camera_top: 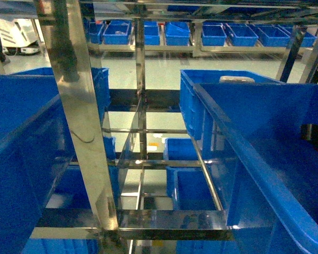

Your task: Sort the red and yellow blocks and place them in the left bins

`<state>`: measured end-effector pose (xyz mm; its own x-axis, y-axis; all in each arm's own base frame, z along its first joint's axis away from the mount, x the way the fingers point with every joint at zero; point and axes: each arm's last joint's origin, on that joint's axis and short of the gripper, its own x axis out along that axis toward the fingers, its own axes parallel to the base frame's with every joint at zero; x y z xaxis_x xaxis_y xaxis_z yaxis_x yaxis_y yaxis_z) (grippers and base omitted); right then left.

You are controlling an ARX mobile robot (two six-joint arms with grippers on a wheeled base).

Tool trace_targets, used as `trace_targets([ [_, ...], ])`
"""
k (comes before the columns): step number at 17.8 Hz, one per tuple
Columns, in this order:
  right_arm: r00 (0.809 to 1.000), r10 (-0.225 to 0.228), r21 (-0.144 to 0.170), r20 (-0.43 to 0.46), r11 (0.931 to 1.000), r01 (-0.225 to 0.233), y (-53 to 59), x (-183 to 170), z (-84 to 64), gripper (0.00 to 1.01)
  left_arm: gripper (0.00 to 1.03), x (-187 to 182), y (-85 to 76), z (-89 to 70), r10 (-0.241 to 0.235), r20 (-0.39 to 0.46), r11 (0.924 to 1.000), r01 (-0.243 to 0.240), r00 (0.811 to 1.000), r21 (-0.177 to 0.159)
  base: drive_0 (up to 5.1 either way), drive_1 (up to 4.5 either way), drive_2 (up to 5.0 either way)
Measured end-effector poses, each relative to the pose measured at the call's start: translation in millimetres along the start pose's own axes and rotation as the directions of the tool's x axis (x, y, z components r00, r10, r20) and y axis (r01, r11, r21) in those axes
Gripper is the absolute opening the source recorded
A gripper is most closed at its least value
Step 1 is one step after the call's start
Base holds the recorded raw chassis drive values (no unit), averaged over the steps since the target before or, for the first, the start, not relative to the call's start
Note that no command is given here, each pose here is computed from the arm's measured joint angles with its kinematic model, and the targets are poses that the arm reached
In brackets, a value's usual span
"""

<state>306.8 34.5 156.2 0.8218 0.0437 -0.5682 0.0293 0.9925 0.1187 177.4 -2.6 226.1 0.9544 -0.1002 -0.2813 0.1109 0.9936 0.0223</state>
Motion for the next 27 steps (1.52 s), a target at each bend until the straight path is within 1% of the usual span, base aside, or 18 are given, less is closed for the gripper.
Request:
trace_targets([
  [2,1.0,0.0,-0.014,0.017,0.9999,0.0,0.2,-1.0,2.3,0.28,0.26,0.0,0.0,0.0,0.0,0.0,1.0,0.0,1.0,0.0,0.0,0.0,0.0],
  [3,1.0,-0.002,-0.016,0.015,0.9999,0.002,-0.3,-1.1,2.1,0.28,0.26,0.0,0.0,0.0,0.0,0.0,1.0,0.0,1.0,0.0,0.0,0.0,0.0],
  [5,1.0,-0.006,-0.018,0.011,0.9998,0.006,-1.7,-1.0,3.0,0.28,0.26,0.0,0.0,0.0,0.0,0.0,1.0,0.0,1.0,0.0,0.0,0.0,0.0],
  [7,1.0,-0.021,-0.018,0.008,0.9996,0.021,-2.0,-1.1,3.9,0.28,0.26,0.0,0.0,0.0,0.0,0.0,1.0,0.0,1.0,0.0,0.0,0.0,0.0],
  [14,1.0,-0.022,-0.017,0.01,0.9996,0.022,-1.9,-2.1,4.8,0.28,0.26,0.0,0.0,0.0,0.0,0.0,1.0,0.0,1.0,0.0,0.0,0.0,0.0],
  [15,0.999,0.007,-0.001,-0.031,1.0,-0.007,-2.9,-1.8,5.7,0.28,0.26,0.0,0.0,0.0,0.0,0.0,1.0,0.0,1.0,0.0,0.0,0.0,0.0],
  [16,0.997,0.045,0.02,-0.061,0.9989,-0.043,-3.0,3.5,9.9,0.28,0.26,0.0,0.0,0.0,0.0,0.0,1.0,0.0,1.0,0.0,0.0,0.0,0.0],
  [17,0.995,0.069,0.033,-0.076,0.9972,-0.067,-4.0,12.5,17.7,0.28,0.26,0.0,0.0,0.0,0.0,0.0,1.0,0.0,1.0,0.0,0.0,0.0,0.0],
  [18,0.991,0.102,0.041,-0.084,0.9943,-0.099,-3.5,25.2,25.5,0.28,0.26,0.0,0.0,0.0,0.0,0.0,1.0,0.0,1.0,0.0,0.0,0.0,0.0],
  [19,0.986,0.127,0.05,-0.106,0.9913,-0.122,-4.2,34.1,28.8,0.28,0.26,0.0,0.0,0.0,0.0,0.0,1.0,0.0,1.0,0.0,0.0,0.0,0.0],
  [21,0.978,0.145,0.058,-0.15,0.9888,-0.138,-2.8,43.5,29.6,0.28,0.26,0.0,0.0,0.0,0.0,0.0,1.0,0.0,1.0,0.0,0.0,0.0,0.0],
  [22,0.975,0.149,0.061,-0.165,0.9882,-0.141,-1.9,49.4,32.5,0.28,0.26,0.0,0.0,0.1,0.0,0.001,1.0,0.0,1.0,0.0,0.0,0.0,0.0],
  [23,0.971,0.154,0.075,-0.185,0.987,-0.142,-1.1,54.7,33.3,0.28,0.26,0.0,0.0,0.0,0.0,0.0,1.0,0.0,1.0,0.0,0.0,0.0,0.0],
  [27,0.965,0.159,0.082,-0.206,0.9861,-0.145,1.4,63.8,32.3,0.28,0.26,0.0,0.0,0.0,0.0,0.0,1.0,0.0,1.0,0.0,0.0,0.0,0.0],
])
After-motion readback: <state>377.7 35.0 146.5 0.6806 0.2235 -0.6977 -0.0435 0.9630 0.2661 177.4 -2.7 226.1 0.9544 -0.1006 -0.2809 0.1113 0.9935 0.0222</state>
